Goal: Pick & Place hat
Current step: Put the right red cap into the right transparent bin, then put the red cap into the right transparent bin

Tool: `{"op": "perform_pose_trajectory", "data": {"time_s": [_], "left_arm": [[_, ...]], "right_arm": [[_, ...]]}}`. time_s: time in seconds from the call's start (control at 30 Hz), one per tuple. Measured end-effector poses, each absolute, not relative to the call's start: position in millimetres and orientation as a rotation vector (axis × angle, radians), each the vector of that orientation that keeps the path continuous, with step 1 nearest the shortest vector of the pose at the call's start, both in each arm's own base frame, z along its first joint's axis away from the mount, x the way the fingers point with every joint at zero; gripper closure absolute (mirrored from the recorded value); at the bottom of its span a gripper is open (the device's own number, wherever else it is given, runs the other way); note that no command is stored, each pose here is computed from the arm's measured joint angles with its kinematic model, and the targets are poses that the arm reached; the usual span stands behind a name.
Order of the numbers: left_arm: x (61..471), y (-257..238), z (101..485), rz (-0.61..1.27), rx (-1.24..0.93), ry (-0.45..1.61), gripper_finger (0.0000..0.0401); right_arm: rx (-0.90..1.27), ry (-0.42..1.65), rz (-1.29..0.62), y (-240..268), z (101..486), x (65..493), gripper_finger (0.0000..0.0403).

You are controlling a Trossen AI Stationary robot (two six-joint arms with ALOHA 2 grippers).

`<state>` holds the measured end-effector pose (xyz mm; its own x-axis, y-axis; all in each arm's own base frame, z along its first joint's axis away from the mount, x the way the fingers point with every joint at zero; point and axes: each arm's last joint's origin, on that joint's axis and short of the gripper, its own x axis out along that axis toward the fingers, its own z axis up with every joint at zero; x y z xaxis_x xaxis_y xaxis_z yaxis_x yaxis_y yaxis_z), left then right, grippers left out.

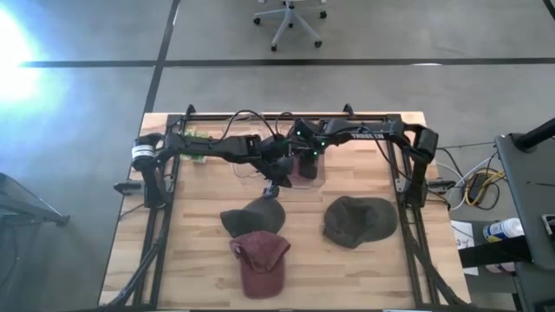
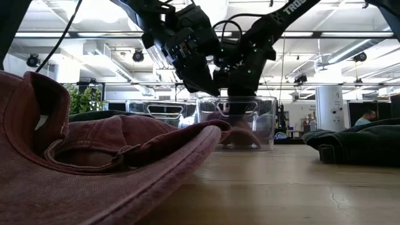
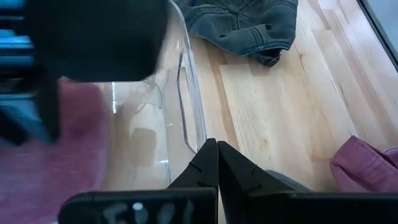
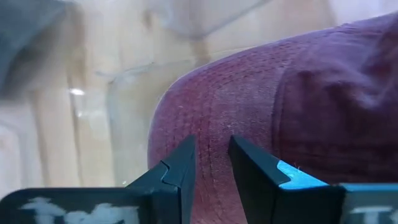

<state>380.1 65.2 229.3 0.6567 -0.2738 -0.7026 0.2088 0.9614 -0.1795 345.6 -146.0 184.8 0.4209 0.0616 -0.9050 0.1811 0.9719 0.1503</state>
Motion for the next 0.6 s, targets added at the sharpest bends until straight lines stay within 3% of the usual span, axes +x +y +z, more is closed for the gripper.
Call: {"op": "perform_pose_trajectory", "data": {"time_s": [0.17, 0.37, 0.6], "left_arm": [[379, 65, 223, -0.269, -0.093, 0.842, 0.0401], [380, 65, 226, -0.266, -0.082, 0.822, 0.0401], [381, 66, 243, -0.245, -0.049, 0.745, 0.0401]], "right_arm": [[0.257, 1.13, -0.113, -157, 184, 341, 0.0303], [0.301, 1.117, -0.001, -151, 188, 339, 0.0292], [0.259, 1.085, 0.023, -143, 218, 326, 0.0277]]}}
